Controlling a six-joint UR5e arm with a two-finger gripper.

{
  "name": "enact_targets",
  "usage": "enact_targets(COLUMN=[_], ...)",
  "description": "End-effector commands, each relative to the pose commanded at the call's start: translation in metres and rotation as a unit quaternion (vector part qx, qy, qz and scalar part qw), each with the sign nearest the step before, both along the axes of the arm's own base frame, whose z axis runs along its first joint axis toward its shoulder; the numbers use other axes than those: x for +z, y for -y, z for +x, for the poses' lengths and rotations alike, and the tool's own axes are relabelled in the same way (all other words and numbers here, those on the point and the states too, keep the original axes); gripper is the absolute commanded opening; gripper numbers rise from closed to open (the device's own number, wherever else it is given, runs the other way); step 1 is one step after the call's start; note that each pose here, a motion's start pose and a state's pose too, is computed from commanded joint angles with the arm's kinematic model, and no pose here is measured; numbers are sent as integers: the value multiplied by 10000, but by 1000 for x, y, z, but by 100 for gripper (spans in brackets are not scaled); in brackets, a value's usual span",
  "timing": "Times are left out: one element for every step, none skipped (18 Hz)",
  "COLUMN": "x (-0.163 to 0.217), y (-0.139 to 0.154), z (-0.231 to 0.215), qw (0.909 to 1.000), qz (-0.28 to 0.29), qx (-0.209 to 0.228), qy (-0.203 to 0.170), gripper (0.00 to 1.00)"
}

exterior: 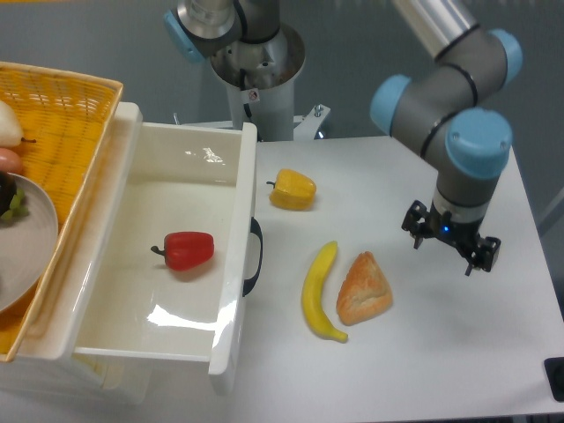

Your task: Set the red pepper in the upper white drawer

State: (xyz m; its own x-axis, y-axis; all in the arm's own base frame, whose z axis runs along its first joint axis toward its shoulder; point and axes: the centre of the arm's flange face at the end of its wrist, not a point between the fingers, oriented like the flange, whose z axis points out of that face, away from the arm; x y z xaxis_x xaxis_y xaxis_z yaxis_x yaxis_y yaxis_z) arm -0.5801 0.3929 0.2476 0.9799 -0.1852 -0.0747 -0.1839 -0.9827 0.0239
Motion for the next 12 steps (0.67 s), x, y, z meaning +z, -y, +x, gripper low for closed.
enact_targets(x=[-7, -9, -11, -13, -14, -16, -17, -17, -17, -19, -18, -19], y=[2, 3, 3, 3, 4, 8, 11, 12, 13, 13, 14, 14], z=[-2, -2, -1, 0, -1, -4, -6, -7, -7, -7, -8, -8], qw=[10000, 10000, 9999, 9997, 9996, 9996, 9996, 9995, 9995, 9995, 9995, 9995], qz=[-9, -21, -41, -55, -62, -70, -74, -68, -76, -74, -69, -73], qx=[15, -23, -121, -205, -252, -260, -260, -268, -275, -275, -268, -267], qy=[39, 60, 73, 95, 103, 118, 126, 129, 127, 143, 130, 120], gripper=[100, 100, 100, 100, 100, 100, 100, 100, 100, 100, 100, 100])
